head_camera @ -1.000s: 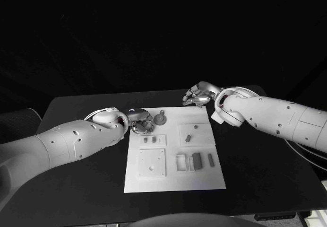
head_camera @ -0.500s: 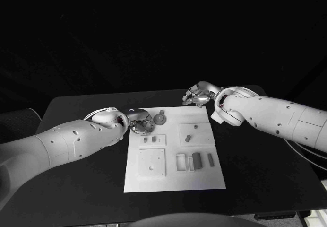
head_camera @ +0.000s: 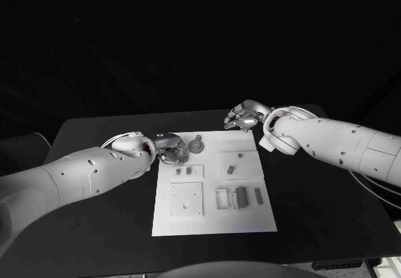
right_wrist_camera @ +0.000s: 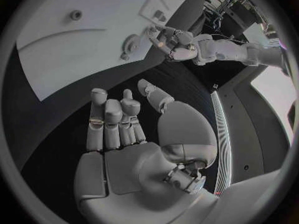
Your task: Assemble the parts on the task board
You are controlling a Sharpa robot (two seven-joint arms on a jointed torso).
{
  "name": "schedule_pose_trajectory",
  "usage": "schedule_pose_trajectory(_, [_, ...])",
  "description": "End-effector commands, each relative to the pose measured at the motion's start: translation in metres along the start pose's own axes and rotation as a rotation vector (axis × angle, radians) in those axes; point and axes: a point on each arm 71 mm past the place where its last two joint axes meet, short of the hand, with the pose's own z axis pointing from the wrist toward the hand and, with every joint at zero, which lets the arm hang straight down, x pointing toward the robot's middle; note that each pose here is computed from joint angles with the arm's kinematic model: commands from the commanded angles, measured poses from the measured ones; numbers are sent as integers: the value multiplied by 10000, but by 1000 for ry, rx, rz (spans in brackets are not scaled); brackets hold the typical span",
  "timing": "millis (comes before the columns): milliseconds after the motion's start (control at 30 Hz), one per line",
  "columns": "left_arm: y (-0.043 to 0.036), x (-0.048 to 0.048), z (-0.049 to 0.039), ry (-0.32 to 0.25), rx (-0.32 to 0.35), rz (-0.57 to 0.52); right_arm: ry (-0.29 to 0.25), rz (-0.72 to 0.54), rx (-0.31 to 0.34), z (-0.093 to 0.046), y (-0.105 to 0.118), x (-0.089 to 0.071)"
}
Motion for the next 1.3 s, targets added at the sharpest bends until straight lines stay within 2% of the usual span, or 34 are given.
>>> schedule_pose_trajectory(33, [-2, -9, -1, -7, 0, -5, 3, -1, -7, -1, 7, 1])
schedule_pose_trajectory(433, [31, -17, -20, -17, -7, -4, 1, -1, -7, -2, 3, -2])
schedule_pose_trajectory(733, [141, -71, -93, -61, -33, -51, -2, -2, 0, -8, -22, -18])
schedule_pose_trajectory(900, [218, -163, -152, -101, -47, -116, -7, -3, 5, -23, -48, -38])
schedule_pose_trajectory(1100, [292, -327, -250, -180, -58, -225, -17, -4, 6, -46, -81, -67])
schedule_pose_trajectory(1167, [325, -406, -282, -214, -65, -282, -22, -3, 5, -57, -95, -81])
schedule_pose_trajectory(1300, [422, -477, -355, -241, -103, -467, -26, 9, 1, -72, -111, -98])
